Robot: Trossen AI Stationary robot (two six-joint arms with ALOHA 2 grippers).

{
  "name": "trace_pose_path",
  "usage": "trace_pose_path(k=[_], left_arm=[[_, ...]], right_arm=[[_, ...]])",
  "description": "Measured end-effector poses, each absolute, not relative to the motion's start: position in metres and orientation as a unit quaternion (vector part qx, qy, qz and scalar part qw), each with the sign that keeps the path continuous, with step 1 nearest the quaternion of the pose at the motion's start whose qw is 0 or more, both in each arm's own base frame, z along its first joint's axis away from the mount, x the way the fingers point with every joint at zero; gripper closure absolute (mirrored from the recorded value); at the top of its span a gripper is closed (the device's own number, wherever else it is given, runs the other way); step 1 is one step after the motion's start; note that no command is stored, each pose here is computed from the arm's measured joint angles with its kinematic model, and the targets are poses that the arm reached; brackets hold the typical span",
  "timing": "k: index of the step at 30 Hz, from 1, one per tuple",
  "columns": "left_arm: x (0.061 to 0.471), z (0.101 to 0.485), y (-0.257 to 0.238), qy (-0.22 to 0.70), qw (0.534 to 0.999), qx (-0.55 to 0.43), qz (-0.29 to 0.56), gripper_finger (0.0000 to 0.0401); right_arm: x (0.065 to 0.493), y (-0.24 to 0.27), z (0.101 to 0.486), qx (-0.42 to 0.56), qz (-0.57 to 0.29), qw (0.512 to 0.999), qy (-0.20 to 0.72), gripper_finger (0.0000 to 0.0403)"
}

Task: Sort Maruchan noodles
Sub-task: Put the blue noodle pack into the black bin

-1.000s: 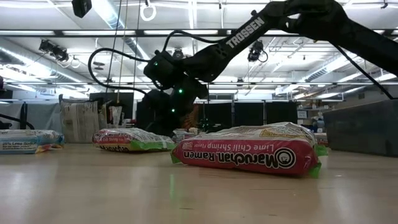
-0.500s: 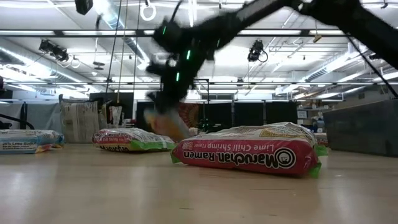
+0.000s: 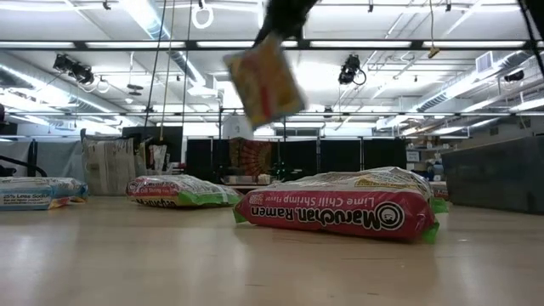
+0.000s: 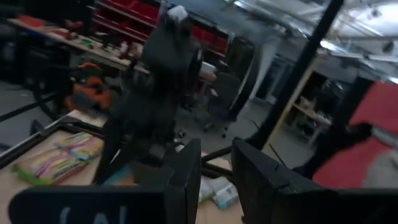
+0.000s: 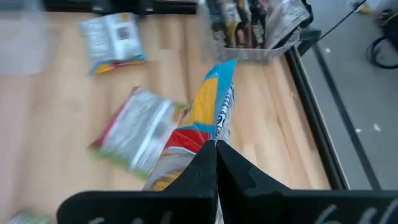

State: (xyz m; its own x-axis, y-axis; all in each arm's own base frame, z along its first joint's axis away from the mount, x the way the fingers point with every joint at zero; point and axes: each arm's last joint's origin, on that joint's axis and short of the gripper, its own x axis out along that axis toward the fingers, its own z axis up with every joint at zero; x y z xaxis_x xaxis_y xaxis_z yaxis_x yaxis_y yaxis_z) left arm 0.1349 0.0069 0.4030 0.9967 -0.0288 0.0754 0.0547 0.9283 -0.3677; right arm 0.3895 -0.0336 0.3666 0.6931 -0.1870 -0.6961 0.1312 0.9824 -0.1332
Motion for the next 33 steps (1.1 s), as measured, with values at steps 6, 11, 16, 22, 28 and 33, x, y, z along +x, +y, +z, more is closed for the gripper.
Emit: trace_pose_path(k=[6, 11, 16, 22, 28, 33], left_arm=[[0.153, 0.398, -0.004, -0.011, 0.983, -0.175, -0.061, 0.0307], [0.161, 0.399, -0.019, -0.015, 0.978, -0.169, -0.120, 0.0307], [0.160, 0.398, -0.033, -0.006, 0.974, -0.160, -0.162, 0.0307], [0.165, 0.398, -0.045, -0.009, 0.972, -0.162, -0.172, 0.0307], [0.176, 0.397, -0.054, -0.016, 0.966, -0.178, -0.185, 0.0307], [0.185, 0.396, -0.058, -0.026, 0.970, -0.183, -0.155, 0.0307]], right_arm=[[0.321, 0.005, 0.408, -0.030, -0.037, 0.903, 0.426, 0.0401], [0.255, 0.040, 0.431, -0.023, -0.001, 0.883, 0.469, 0.0401], [0.199, 0.062, 0.434, -0.030, -0.024, 0.865, 0.499, 0.0401], [0.162, 0.076, 0.389, -0.051, -0.020, 0.853, 0.518, 0.0401], [0.133, 0.072, 0.327, -0.042, -0.004, 0.861, 0.507, 0.0400], [0.113, 0.063, 0.289, -0.036, 0.037, 0.867, 0.495, 0.0400]])
